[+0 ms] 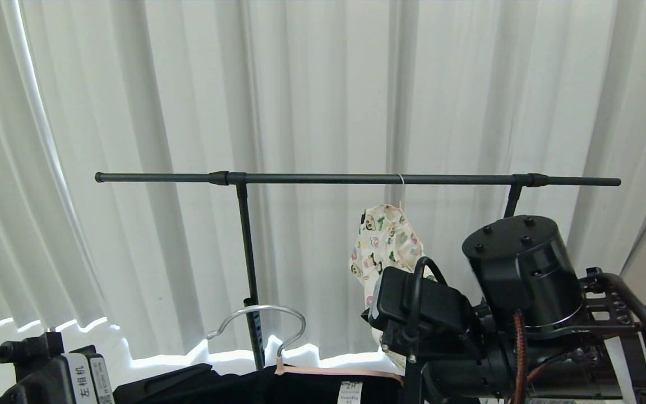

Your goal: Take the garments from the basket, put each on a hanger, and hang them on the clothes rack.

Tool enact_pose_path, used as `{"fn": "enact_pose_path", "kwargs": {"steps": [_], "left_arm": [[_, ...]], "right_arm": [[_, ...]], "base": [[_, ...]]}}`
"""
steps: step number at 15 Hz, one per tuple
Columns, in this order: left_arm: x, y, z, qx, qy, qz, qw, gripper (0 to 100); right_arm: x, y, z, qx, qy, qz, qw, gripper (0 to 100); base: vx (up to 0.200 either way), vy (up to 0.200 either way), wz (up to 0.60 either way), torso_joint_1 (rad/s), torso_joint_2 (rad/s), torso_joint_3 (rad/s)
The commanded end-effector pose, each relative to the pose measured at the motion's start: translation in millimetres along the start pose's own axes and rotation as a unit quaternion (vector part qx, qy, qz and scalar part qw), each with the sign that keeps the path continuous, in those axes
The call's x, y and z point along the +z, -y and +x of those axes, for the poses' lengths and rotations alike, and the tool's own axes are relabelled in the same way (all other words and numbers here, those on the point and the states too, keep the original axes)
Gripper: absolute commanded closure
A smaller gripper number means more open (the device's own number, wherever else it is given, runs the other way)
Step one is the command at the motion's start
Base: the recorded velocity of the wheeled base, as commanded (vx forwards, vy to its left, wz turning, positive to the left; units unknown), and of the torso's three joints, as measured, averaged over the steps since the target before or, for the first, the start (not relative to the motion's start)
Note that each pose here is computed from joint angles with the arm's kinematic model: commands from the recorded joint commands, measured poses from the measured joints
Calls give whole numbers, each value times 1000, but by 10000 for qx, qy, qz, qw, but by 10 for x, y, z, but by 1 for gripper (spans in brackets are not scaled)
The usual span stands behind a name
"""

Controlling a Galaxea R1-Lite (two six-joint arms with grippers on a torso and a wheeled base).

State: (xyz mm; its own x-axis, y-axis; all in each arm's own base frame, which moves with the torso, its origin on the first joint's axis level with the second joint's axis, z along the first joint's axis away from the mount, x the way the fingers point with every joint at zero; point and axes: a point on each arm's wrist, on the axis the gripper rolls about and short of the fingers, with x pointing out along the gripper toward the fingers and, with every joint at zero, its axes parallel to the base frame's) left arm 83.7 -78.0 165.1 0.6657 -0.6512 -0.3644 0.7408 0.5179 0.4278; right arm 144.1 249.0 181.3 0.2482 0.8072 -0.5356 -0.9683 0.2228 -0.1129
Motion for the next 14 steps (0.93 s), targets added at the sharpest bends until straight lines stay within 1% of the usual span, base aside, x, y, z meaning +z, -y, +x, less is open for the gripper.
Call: {"fn": "enact_pose_path", "kwargs": {"steps": [1, 5, 6, 14], "left_arm": [[11, 1, 3, -18, 20, 9, 10000, 100], [10, 2, 6, -21, 13, 9, 10000, 100], [11, 1, 3, -18, 20, 9, 10000, 100], [15, -3, -4, -1, 37, -1, 10000, 100]], "right_arm": [[-14, 2, 33, 20, -63, 21, 10000, 0], [-13, -2, 34, 26, -62, 17, 10000, 0], [-17, -4, 30, 28, -69, 18, 10000, 100], [7, -3, 20, -15, -4, -24, 10000, 100]], "base": [[0, 0, 0, 0, 0, 0], [0, 0, 0, 0, 0, 0], [0, 0, 0, 0, 0, 0], [0, 0, 0, 0, 0, 0]]}}
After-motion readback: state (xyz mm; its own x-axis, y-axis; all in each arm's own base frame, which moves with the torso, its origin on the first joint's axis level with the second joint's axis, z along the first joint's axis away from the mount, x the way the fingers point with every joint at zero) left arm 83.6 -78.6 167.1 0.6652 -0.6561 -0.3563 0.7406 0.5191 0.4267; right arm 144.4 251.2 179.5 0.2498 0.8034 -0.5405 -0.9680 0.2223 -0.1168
